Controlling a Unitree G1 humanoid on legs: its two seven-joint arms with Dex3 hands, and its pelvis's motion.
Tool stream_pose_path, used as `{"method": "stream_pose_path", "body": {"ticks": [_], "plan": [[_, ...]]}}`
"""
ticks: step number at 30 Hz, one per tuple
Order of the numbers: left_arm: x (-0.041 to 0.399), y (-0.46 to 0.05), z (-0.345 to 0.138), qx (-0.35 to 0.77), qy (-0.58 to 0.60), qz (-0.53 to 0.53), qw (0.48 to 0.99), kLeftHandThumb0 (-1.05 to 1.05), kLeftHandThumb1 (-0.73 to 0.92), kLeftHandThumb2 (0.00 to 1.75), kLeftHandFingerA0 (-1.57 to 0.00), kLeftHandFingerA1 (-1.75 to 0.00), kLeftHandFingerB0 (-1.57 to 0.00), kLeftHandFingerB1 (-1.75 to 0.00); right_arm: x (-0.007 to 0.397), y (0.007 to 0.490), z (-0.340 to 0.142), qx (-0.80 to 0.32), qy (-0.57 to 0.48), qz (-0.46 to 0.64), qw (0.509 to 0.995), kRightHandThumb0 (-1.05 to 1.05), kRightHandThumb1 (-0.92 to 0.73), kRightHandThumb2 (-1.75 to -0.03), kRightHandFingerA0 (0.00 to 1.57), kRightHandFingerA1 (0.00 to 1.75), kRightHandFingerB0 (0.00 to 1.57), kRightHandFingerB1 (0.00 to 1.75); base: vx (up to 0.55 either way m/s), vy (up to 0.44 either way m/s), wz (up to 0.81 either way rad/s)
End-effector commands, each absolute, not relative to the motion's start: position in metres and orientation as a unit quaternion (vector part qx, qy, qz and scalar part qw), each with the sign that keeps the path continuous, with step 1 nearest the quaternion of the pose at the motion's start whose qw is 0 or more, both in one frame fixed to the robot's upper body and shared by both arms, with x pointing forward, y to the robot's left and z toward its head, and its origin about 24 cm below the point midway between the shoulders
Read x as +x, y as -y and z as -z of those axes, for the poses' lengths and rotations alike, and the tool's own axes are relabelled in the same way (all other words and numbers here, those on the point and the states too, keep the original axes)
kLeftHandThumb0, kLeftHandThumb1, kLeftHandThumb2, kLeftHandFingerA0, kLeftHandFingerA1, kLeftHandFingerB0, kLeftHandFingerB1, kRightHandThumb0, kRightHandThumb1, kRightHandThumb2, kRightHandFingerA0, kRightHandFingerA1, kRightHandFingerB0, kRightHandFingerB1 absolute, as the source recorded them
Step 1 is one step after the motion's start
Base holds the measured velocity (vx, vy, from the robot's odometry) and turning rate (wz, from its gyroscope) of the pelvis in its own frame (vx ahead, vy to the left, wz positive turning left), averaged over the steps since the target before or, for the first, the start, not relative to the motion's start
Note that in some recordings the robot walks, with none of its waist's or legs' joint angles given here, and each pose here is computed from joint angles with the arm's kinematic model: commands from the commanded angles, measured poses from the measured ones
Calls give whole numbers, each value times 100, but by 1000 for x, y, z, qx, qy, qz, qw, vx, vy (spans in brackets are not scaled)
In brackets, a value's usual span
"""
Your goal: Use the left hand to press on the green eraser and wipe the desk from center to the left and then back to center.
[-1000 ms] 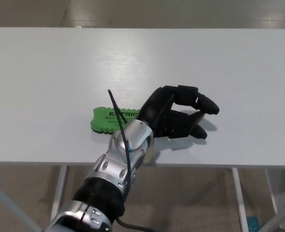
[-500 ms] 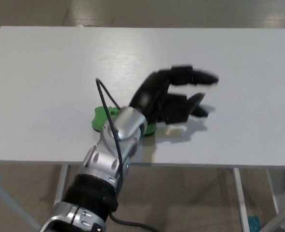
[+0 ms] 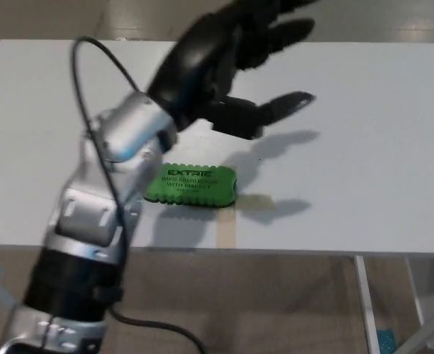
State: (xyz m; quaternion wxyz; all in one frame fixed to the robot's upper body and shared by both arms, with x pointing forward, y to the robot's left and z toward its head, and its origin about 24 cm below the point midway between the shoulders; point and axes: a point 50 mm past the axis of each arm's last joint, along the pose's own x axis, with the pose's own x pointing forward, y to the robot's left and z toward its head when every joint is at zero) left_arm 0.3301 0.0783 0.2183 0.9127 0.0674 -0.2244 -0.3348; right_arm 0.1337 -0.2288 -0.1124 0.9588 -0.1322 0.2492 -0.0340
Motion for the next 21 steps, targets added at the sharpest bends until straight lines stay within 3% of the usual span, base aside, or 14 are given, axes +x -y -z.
{"method": "stream_pose_path", "body": {"ticks": [1, 4, 5, 13, 14, 15, 20, 21], "plan": [[221, -111, -258, 64, 251, 621, 740, -82, 40, 71, -10, -29, -10, -36, 112, 234, 121, -125, -289, 21, 949, -38, -72, -62, 70, 57, 66, 43, 0, 0, 0], [210, -120, -248, 52, 228, 639, 733, -73, 47, 56, -13, -26, -13, -31, 109, 233, 123, -116, -295, 30, 948, -38, -72, -62, 70, 56, 66, 43, 0, 0, 0], [205, -124, -240, 44, 215, 646, 731, -35, 18, 82, 0, -48, -2, -49, 107, 232, 124, -110, -300, 36, 947, -39, -71, -61, 70, 55, 66, 43, 0, 0, 0], [174, -166, -193, 14, 130, 645, 753, -31, 25, 84, 0, -48, -1, -47, 97, 231, 127, -126, -315, 38, 940, -39, -71, -62, 67, 54, 54, 39, 0, 0, 0], [170, -174, -186, 8, 113, 637, 762, -50, 46, 54, -17, -29, -23, -33, 96, 230, 127, -127, -313, 37, 940, -39, -71, -62, 66, 54, 52, 38, 0, 0, 0], [162, -186, -177, -3, 87, 623, 777, -26, 29, 86, -6, -51, -8, -49, 94, 230, 127, -128, -312, 36, 941, -39, -71, -62, 66, 54, 50, 37, 0, 0, 0], [149, -207, -159, -43, 41, 590, 805, -24, 32, 87, -10, -52, -13, -51, 94, 231, 128, -123, -316, 36, 940, -40, -71, -62, 65, 53, 50, 36, 0, 0, 0], [145, -214, -153, -61, 31, 574, 816, -41, 43, 64, -23, -37, -30, -39, 95, 231, 128, -121, -317, 37, 940, -40, -72, -62, 63, 53, 50, 36, 0, 0, 0]]}}
